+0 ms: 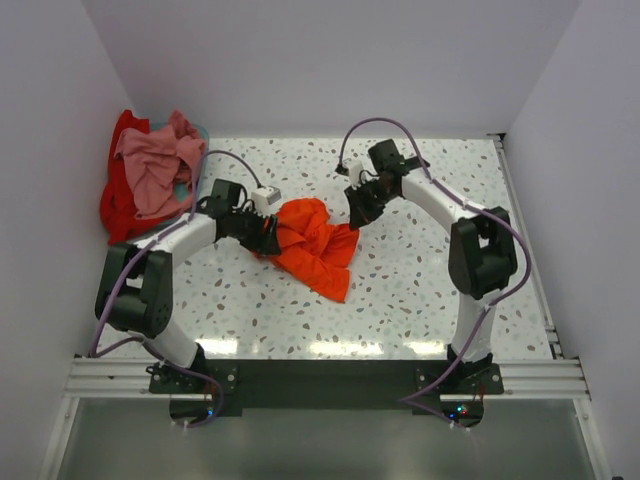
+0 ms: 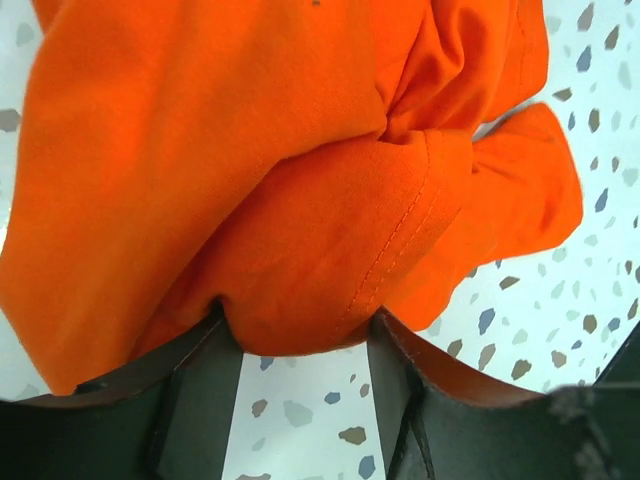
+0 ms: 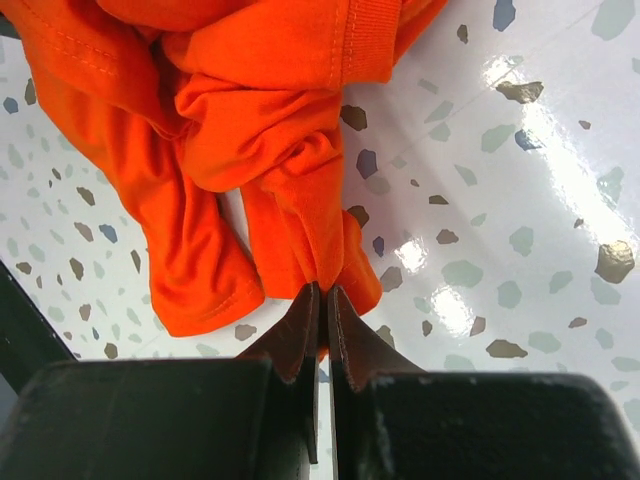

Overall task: Fold and stack the t-shirts
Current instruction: Flatten the tshirt out

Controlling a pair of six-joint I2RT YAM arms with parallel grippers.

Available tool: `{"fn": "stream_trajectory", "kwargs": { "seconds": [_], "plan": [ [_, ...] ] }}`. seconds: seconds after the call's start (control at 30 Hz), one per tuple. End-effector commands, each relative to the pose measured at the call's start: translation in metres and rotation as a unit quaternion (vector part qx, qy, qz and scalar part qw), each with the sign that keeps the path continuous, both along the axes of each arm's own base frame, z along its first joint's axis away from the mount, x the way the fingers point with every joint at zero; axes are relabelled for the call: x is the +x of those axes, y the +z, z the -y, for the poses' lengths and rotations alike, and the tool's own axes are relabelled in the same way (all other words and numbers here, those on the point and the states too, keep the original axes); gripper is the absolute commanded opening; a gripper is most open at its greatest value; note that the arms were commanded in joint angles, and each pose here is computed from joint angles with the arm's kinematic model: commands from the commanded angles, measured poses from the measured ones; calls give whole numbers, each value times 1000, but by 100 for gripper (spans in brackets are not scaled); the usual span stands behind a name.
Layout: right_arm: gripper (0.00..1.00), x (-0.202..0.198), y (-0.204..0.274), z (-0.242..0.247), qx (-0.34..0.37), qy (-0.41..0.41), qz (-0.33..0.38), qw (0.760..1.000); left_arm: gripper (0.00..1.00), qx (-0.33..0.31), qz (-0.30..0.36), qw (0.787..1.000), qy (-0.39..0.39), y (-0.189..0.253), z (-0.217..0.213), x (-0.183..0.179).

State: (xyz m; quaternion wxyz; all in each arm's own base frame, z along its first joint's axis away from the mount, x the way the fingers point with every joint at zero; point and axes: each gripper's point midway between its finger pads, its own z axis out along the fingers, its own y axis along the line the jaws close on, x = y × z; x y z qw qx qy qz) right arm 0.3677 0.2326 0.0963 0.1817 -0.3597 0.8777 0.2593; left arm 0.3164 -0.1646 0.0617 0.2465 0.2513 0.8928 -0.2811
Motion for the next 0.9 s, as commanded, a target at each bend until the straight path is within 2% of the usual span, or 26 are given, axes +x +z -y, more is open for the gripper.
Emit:
{"fn": "stream_trajectory", "kwargs": {
  "seconds": [0.0, 0.1, 0.17, 0.27, 0.43, 0.53, 0.63, 0.67, 0.73, 0.8, 0.87],
  "plan": [
    [0, -2, 24, 9, 2, 2, 27, 1000, 55, -48, 58, 997, 2, 38, 16, 24],
    [0, -3, 27, 12, 2, -1, 29, 1000, 53, -59, 76, 995, 4, 53, 18, 27],
    [0, -4, 28, 15, 0, -3, 29, 1000, 44, -53, 86, 995, 12, 58, 16, 31],
    [0, -5, 29, 17, 2, -4, 28, 1000, 37, -41, 94, 994, 28, 59, 12, 39],
    [0, -7, 29, 19, 0, -4, 24, 1000, 41, -37, 97, 994, 33, 59, 11, 45],
    [0, -8, 28, 18, 2, -3, 22, 1000, 40, -35, 102, 994, 34, 60, 10, 46],
    [0, -9, 29, 20, 1, -5, 21, 1000, 29, -36, 106, 993, 33, 63, 11, 47],
    [0, -8, 30, 21, -1, -6, 22, 1000, 20, -36, 106, 993, 33, 64, 10, 46],
    [0, -7, 32, 25, -4, -11, 24, 1000, 13, -37, 113, 992, 35, 73, 9, 47],
    [0, -3, 36, 34, -8, -23, 26, 999, 1, -38, 128, 990, 41, 88, 5, 52],
    [0, 2, 46, 43, -8, -33, 36, 999, 0, -44, 138, 988, 54, 103, -4, 55]
  ]
}}
